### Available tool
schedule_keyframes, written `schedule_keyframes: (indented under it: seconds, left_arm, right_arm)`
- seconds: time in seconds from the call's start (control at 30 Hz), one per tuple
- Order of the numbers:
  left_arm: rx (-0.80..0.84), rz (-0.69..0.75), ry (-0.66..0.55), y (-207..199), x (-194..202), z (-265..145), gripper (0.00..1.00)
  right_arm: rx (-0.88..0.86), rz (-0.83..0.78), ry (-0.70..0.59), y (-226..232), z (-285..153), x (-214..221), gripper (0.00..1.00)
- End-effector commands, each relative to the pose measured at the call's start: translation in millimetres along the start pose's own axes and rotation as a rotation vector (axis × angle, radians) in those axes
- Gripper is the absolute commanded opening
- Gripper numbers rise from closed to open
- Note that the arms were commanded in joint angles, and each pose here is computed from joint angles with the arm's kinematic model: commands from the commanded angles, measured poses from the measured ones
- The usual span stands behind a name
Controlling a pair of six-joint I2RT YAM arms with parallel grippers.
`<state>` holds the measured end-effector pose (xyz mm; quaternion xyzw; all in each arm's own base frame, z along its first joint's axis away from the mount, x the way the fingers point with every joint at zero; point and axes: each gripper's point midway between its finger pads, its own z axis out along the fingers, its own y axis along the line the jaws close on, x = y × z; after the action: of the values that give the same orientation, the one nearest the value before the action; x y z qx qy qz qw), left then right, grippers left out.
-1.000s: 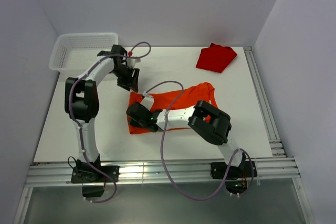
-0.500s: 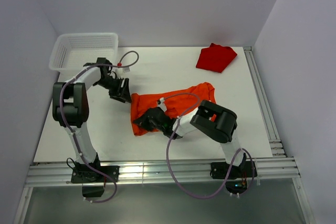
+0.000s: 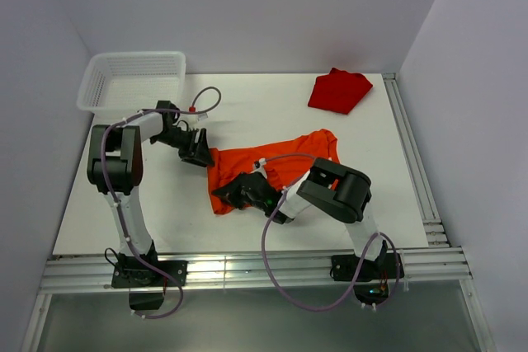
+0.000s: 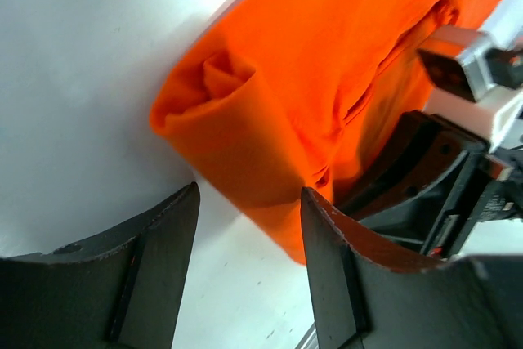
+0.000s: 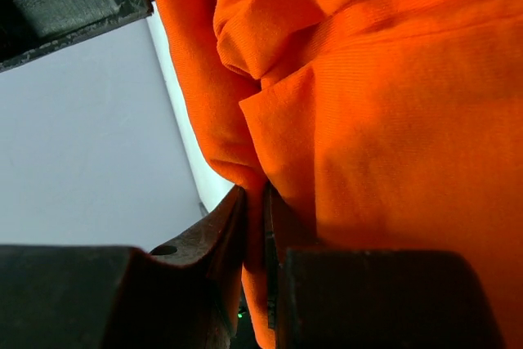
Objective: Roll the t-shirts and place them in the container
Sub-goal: Roll the tshirt
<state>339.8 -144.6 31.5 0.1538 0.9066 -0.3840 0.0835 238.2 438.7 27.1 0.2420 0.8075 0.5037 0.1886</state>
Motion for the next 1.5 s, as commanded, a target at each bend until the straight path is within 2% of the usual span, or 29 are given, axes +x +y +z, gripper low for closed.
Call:
schedule_keyframes:
  seconds: [0.0,0.13,0.23,0.27,0.3,0.37,0.4,0.5,0.73,0.87,0.93,0.97,1.1,1.33,1.4,1.47]
  left_arm:
    - [0.006,0.014,-0.009,14,-2,19,0.59]
    - [0.039,-0.018,-0.007,13,-3,25,0.57]
    - [0.027,-0.036,-0.004,15,-4,30,0.47]
    - [0.013,-0.039,-0.005,16,-5,30,0.37]
    - [0.002,-0.041,-0.011,17,-8,29,0.31]
    - [-0.035,-0.051,-0.021,20,-13,25,0.21]
    - [-0.053,-0.053,-0.024,22,-15,24,0.18]
    - [-0.122,-0.06,-0.03,28,-20,18,0.12]
    - [-0.238,-0.076,-0.01,42,-23,11,0.07]
    - [-0.277,-0.069,-0.006,45,-24,8,0.07]
    - [-0.297,-0.068,-0.001,47,-24,7,0.07]
    - [-0.302,-0.067,-0.004,47,-26,6,0.07]
    - [-0.336,-0.059,-0.006,47,-32,2,0.07]
    - [-0.39,-0.046,-0.018,45,-43,-3,0.08]
    - [-0.419,-0.041,-0.018,47,-45,-3,0.08]
    - [-0.447,-0.037,-0.009,50,-46,-4,0.07]
  right_arm:
    - [-0.032,0.037,-0.005,2,0,-5,0.06]
    - [-0.031,0.037,-0.011,4,1,-6,0.06]
    - [-0.018,0.017,-0.025,5,2,-9,0.1]
    - [0.01,0.003,-0.029,3,4,-10,0.13]
    - [0.01,-0.011,-0.032,10,3,-11,0.21]
    - [0.08,-0.073,-0.057,6,4,-14,0.29]
    - [0.088,-0.095,-0.07,14,1,-16,0.36]
    - [0.187,-0.189,-0.117,17,-4,-19,0.44]
    - [0.334,-0.294,-0.139,10,-14,-10,0.45]
    - [0.354,-0.322,-0.122,8,-19,4,0.44]
    - [0.361,-0.323,-0.118,8,-19,8,0.41]
    - [0.357,-0.324,-0.111,8,-18,11,0.35]
    - [0.323,-0.307,-0.074,13,-17,22,0.26]
    - [0.148,-0.171,0.01,27,-11,31,0.13]
    - [0.13,-0.146,0.017,27,-9,30,0.15]
    - [0.174,-0.165,-0.01,24,-9,23,0.21]
